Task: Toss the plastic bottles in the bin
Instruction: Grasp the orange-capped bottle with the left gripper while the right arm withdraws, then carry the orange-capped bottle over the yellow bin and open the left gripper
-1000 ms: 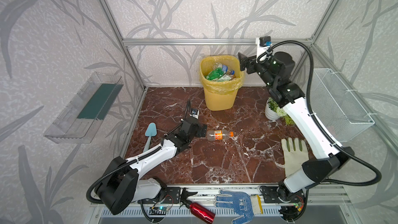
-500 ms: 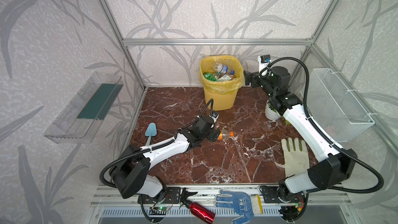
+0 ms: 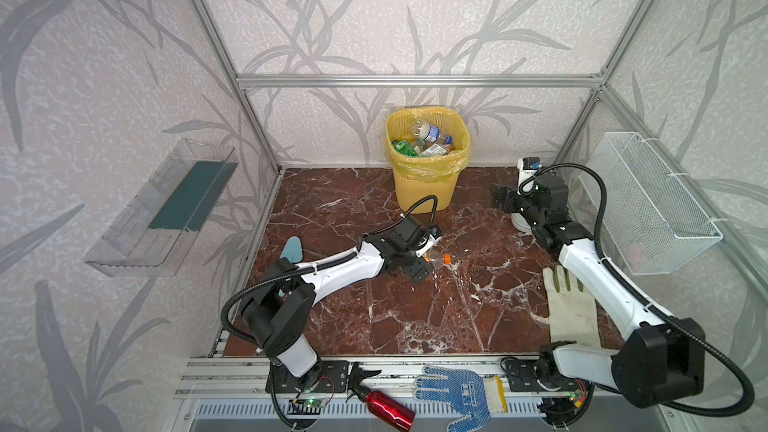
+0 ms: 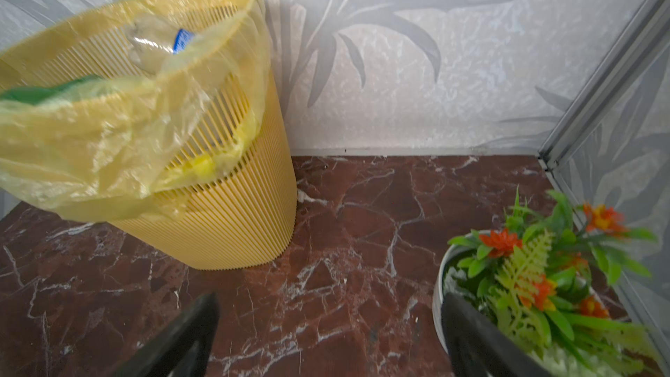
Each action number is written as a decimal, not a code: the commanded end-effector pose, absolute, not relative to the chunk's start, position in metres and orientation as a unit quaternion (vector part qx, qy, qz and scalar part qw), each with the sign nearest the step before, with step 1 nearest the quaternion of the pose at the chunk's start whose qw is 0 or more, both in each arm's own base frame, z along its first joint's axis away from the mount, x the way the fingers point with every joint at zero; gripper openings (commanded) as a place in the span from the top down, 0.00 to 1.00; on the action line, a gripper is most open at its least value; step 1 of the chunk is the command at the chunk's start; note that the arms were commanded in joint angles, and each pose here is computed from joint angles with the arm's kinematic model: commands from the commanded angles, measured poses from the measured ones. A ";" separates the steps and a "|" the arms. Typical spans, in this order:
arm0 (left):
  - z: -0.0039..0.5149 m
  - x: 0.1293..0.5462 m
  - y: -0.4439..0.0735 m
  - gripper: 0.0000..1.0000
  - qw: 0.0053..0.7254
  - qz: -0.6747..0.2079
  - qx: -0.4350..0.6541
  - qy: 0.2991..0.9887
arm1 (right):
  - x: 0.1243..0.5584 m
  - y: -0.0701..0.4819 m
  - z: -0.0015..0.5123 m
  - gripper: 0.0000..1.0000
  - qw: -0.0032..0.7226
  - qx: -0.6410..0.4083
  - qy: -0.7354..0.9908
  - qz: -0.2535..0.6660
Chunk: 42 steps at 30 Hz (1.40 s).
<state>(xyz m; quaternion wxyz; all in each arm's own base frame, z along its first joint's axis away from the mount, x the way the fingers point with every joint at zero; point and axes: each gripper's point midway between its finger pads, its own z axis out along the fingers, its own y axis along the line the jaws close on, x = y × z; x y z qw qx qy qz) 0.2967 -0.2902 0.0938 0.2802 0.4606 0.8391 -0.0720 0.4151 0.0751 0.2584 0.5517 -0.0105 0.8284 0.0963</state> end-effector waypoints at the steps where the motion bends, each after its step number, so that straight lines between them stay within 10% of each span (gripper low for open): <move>1: 0.088 0.291 -0.294 0.03 0.252 -0.064 0.499 0.827 | 0.407 0.076 0.257 0.04 0.562 0.000 0.819 0.118; 22: 0.042 0.301 -0.310 0.17 0.146 0.006 0.564 0.813 | 0.370 0.053 0.170 0.02 0.508 0.019 0.857 0.087; 32: 0.046 0.309 -0.315 0.54 0.154 0.010 0.547 0.823 | 0.366 0.052 0.160 0.01 0.496 0.021 0.863 0.090; 38: 0.124 0.322 -0.334 0.68 0.264 -0.037 0.506 0.820 | 0.364 0.049 0.160 0.01 0.496 0.023 0.864 0.088; 42: 0.263 0.341 -0.330 0.68 0.468 -0.057 0.430 0.770 | 0.363 0.046 0.163 0.01 0.499 0.025 0.862 0.086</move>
